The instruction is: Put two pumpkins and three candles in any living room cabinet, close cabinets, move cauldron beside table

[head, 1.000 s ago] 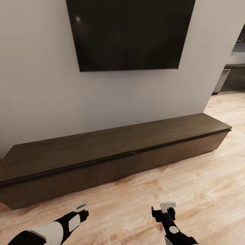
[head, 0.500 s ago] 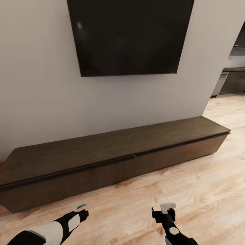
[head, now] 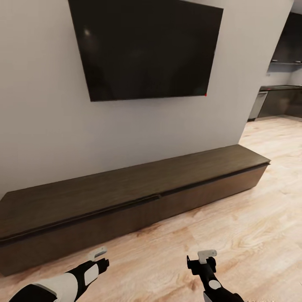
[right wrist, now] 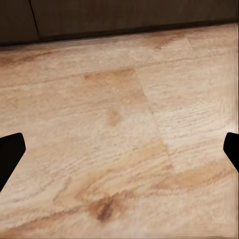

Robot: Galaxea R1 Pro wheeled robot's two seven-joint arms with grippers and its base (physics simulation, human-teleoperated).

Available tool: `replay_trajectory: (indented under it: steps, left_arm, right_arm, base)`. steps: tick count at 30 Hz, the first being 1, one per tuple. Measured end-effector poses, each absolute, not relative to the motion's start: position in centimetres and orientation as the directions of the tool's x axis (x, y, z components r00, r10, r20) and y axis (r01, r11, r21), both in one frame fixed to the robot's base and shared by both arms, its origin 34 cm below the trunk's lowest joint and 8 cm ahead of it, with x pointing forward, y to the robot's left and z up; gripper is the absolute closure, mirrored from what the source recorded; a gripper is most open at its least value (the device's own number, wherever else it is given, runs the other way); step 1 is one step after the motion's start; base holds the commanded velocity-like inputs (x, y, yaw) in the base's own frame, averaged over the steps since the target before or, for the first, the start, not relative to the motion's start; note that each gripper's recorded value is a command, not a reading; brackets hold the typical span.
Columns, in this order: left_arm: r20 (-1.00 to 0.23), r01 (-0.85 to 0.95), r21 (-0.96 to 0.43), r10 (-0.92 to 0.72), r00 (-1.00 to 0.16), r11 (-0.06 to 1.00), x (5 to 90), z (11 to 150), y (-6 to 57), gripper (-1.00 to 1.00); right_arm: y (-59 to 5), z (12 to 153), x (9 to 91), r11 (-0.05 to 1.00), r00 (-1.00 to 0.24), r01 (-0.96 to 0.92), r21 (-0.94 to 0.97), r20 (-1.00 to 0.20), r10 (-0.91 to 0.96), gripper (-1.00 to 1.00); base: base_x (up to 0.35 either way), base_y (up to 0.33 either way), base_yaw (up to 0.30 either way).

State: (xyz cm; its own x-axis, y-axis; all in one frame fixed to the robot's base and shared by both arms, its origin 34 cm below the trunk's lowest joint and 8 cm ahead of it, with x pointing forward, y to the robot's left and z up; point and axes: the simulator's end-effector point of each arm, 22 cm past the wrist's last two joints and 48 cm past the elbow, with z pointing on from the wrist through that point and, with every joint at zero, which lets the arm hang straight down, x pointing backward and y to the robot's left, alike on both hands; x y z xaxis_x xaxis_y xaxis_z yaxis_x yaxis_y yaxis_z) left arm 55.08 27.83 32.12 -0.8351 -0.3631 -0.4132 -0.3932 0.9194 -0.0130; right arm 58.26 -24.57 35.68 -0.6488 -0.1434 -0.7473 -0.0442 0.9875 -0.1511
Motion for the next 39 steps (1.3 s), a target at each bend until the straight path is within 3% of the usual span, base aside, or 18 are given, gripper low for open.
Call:
replay_trajectory:
  steps: [25,39]
  left_arm:
    - [-0.439,-0.394,-0.023,-0.363,-0.822,0.919,55.9,33.5,27.9,-1.00]
    - [-0.454,-0.393,-0.030,-0.363,-0.814,0.919,56.3,34.3,27.9,-1.00]
  right_arm:
    - [-24.6,37.2,59.1,0.988,-0.624,-0.040,-0.152,-0.768,-0.144,-1.00]
    - [-24.5,38.0,59.2,0.988,-0.612,-0.038,-0.152,-0.778,-0.143,-1.00]
  base:
    - [0.000,-0.005,-0.191]
    - [0.084,-0.177,-0.178]
